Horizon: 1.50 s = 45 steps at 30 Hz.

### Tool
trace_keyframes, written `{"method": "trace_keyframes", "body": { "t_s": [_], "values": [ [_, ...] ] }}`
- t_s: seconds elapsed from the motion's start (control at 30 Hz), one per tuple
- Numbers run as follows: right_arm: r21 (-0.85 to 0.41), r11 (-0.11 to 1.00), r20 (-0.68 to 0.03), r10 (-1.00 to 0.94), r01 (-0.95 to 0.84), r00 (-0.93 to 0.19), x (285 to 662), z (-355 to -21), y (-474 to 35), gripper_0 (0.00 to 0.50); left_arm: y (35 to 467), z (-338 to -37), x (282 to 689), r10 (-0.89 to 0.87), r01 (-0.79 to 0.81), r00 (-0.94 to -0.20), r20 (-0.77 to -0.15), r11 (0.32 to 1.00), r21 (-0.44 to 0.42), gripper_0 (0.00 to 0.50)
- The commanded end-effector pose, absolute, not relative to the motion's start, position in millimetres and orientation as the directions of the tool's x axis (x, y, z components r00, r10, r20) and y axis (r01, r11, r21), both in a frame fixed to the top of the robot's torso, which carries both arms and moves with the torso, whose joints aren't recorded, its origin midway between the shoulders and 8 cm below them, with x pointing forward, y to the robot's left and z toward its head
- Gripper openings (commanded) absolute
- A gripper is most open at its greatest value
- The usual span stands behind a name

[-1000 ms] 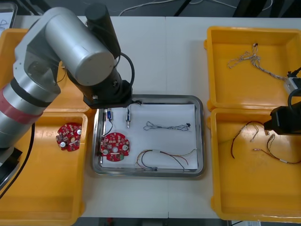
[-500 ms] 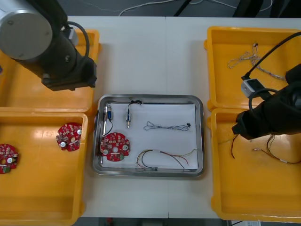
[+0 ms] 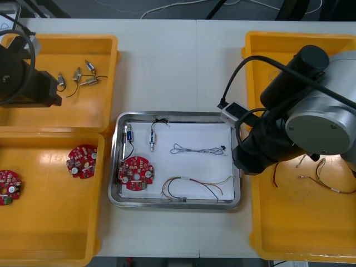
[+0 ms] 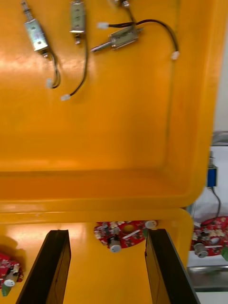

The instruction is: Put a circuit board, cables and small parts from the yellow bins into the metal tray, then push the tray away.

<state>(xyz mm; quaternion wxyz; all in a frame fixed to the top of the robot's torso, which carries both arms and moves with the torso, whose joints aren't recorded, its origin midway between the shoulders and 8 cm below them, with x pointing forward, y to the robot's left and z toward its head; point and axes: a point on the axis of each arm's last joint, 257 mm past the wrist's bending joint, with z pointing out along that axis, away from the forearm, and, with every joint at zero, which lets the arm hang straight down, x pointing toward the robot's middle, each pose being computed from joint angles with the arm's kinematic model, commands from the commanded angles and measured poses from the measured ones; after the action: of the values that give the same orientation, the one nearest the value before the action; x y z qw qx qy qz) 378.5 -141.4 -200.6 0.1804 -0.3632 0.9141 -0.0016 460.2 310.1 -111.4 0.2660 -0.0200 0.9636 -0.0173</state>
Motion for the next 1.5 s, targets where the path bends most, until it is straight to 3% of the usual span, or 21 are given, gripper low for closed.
{"method": "trace_keyframes", "body": {
  "t_s": [0.03, 0.27, 0.5, 0.87, 1.03, 1.5],
  "values": [
    [-0.241, 0.585, -0.287, -0.805, -0.775, -0.519, 373.7, -190.4, -120.6, 0.5, 354.7, -108.4, 448.8, 0.004, -0.034, -0.843, -0.537, 0.998, 0.061, 0.5],
    [-0.264, 0.462, -0.214, -0.884, -0.847, -0.415, 354.9, -206.8, -98.4, 0.5, 377.7, -124.6, 440.4, -0.083, -0.12, -0.84, -0.536, 0.992, 0.034, 0.5],
    [-0.248, 0.364, -0.197, -0.926, -0.898, -0.322, 335.1, -228.4, -73.3, 0.5, 384.2, -134.0, 439.3, -0.094, -0.151, -0.835, -0.541, 0.987, 0.062, 0.5],
    [-0.301, 0.179, -0.114, -0.982, -0.937, -0.151, 317.4, -251.2, -34.7, 0.5, 372.9, -141.6, 440.0, -0.023, -0.074, -0.848, -0.53, 0.994, 0.076, 0.5],
    [-0.31, 0.145, -0.096, -0.988, -0.94, -0.12, 317.1, -262.4, -14.2, 0.5, 368.2, -143.2, 439.8, -0.016, -0.06, -0.85, -0.527, 0.996, 0.066, 0.5],
    [-0.324, 0.059, -0.195, -0.981, -0.944, 0.006, 307.2, -297.7, 34.9, 0.5, 364.5, -142.3, 438.8, -0.037, -0.064, -0.849, -0.527, 0.997, 0.032, 0.5]
  ]
}}
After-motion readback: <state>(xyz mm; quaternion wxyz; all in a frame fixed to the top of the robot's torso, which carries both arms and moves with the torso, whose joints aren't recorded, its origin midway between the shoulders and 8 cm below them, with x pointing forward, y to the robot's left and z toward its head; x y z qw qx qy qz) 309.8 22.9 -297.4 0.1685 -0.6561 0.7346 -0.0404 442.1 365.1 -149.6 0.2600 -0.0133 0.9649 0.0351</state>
